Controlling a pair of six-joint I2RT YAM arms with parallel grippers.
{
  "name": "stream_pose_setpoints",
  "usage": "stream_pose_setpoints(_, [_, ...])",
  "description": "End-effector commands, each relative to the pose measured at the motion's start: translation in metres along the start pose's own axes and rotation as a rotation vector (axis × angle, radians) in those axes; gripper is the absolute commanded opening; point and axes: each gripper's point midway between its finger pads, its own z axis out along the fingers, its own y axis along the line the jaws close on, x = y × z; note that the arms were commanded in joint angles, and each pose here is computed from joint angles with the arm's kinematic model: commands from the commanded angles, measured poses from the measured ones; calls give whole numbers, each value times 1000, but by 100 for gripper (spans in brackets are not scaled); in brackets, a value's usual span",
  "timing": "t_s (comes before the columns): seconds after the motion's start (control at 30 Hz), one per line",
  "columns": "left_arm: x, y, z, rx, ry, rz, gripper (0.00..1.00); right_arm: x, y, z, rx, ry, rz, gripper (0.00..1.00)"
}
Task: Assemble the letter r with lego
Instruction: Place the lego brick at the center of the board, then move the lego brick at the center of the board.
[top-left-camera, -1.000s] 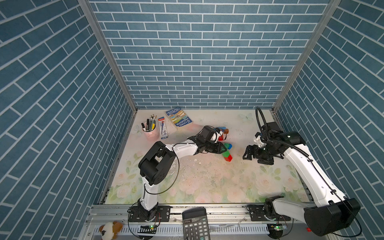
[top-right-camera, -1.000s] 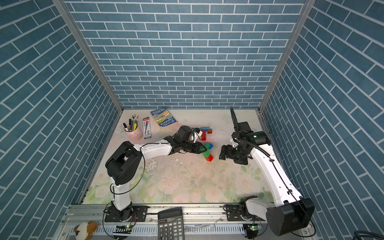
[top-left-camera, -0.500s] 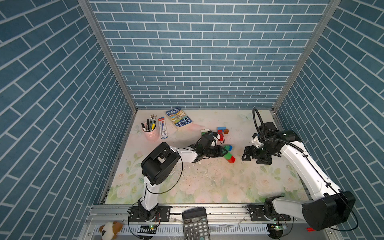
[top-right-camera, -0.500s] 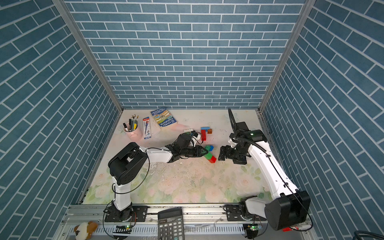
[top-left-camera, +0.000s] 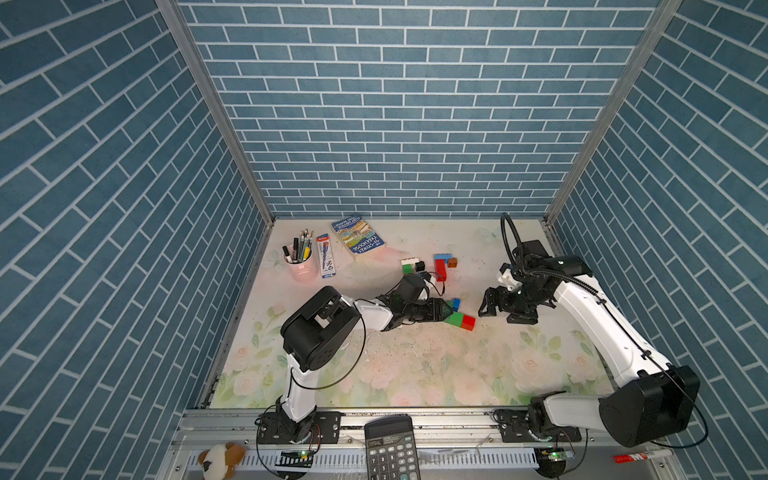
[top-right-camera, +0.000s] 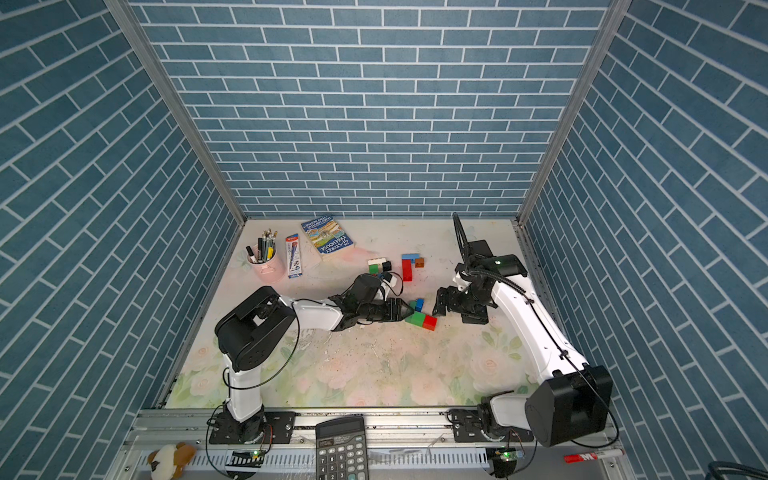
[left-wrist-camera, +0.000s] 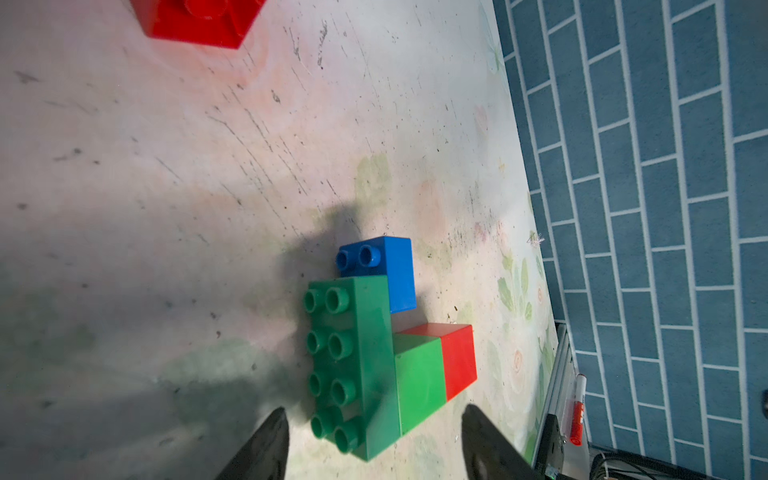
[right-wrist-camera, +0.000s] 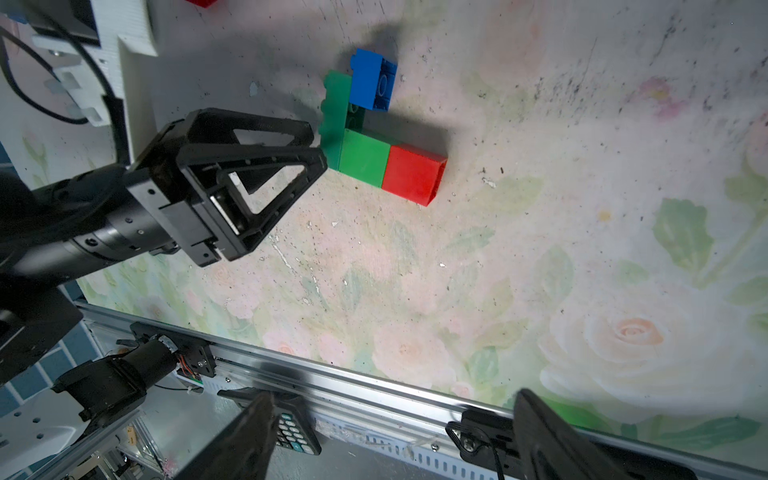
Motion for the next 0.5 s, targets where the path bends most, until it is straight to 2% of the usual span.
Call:
stream_pose_setpoints(0.0, [-22, -7, -38, -13, -61, 42, 75, -11, -4, 24, -5, 27, -32, 90])
stream_pose_setpoints(0.13, [-26, 0, -97, -158, -89, 138, 87, -27, -10, 49, 18, 26, -81, 89])
stream_pose_setpoints(0.3, [-20, 2, -171, -350, -106, 296, 95, -42, -7, 71, 107, 39, -190, 88])
stream_pose_setpoints(0.47, [-17, 10, -222, -415, -160, 310, 98, -52, 6, 93, 120, 62, -270, 88])
